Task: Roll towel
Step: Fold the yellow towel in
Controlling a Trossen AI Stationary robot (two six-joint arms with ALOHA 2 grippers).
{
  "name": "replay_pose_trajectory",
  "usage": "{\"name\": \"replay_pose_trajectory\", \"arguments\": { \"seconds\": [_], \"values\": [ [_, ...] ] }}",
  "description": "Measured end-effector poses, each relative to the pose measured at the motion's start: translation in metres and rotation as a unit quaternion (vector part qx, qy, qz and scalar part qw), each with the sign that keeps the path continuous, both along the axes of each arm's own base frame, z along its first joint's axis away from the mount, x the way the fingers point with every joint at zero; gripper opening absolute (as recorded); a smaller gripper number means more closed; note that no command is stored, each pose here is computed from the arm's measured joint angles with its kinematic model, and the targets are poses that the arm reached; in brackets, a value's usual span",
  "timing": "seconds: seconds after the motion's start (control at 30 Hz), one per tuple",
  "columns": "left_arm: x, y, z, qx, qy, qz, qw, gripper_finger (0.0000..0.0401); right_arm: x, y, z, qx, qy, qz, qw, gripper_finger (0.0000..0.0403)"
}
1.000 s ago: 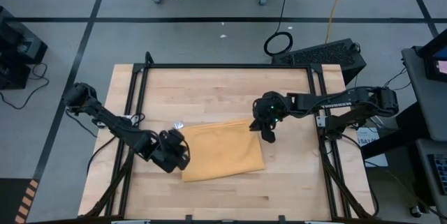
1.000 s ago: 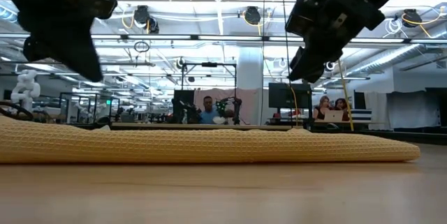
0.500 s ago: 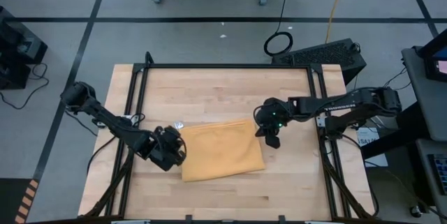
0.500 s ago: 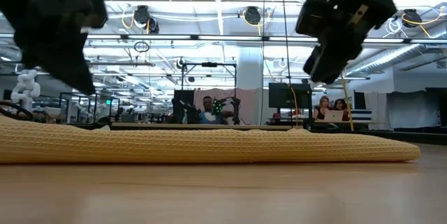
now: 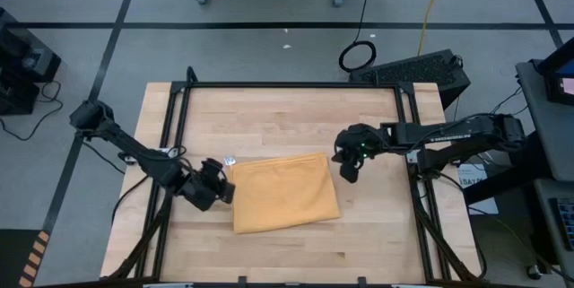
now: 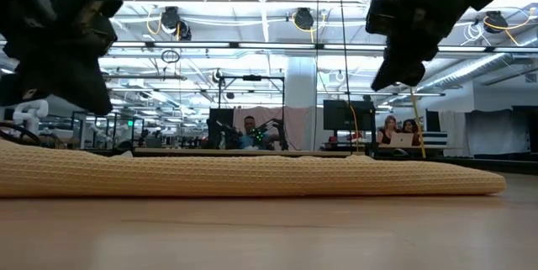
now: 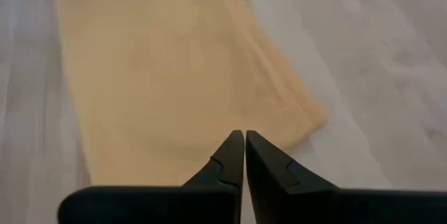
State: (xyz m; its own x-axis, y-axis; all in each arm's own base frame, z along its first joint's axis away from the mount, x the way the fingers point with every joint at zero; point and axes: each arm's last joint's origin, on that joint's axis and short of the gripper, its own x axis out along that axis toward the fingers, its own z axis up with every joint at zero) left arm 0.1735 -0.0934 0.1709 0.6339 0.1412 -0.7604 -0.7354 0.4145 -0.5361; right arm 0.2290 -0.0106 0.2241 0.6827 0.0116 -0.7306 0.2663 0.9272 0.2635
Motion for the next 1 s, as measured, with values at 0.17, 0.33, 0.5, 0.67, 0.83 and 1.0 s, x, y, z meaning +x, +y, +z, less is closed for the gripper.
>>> {"name": "replay_pose_trajectory", "arguments": {
  "seconds": [0.17,0.33,0.5,0.67,0.83,1.0],
  "values": [
    [0.004,0.008,-0.011,-0.037,0.071,-0.001,0.997,0.0040,0.006,-0.002,0.003,0.043,-0.030,-0.082,0.995,0.0009],
    [0.007,0.018,-0.020,-0.074,0.115,0.045,0.990,0.0040,0.012,-0.002,0.008,0.080,-0.073,-0.113,0.988,0.0009],
    [0.012,0.025,-0.008,-0.109,0.117,0.067,0.985,0.0062,0.013,-0.002,0.010,0.116,-0.083,-0.144,0.979,0.0009],
    [0.011,0.042,0.012,-0.119,0.123,0.107,0.979,0.0132,0.013,-0.002,0.010,0.135,-0.084,-0.161,0.974,0.0009],
    [0.006,0.064,0.014,-0.120,0.159,0.115,0.973,0.0228,0.013,-0.004,0.011,0.120,-0.091,-0.180,0.972,0.0009],
    [0.006,0.083,0.002,-0.138,0.183,0.092,0.969,0.0288,0.014,-0.004,0.011,0.119,-0.092,-0.181,0.972,0.0009]
  ]
}}
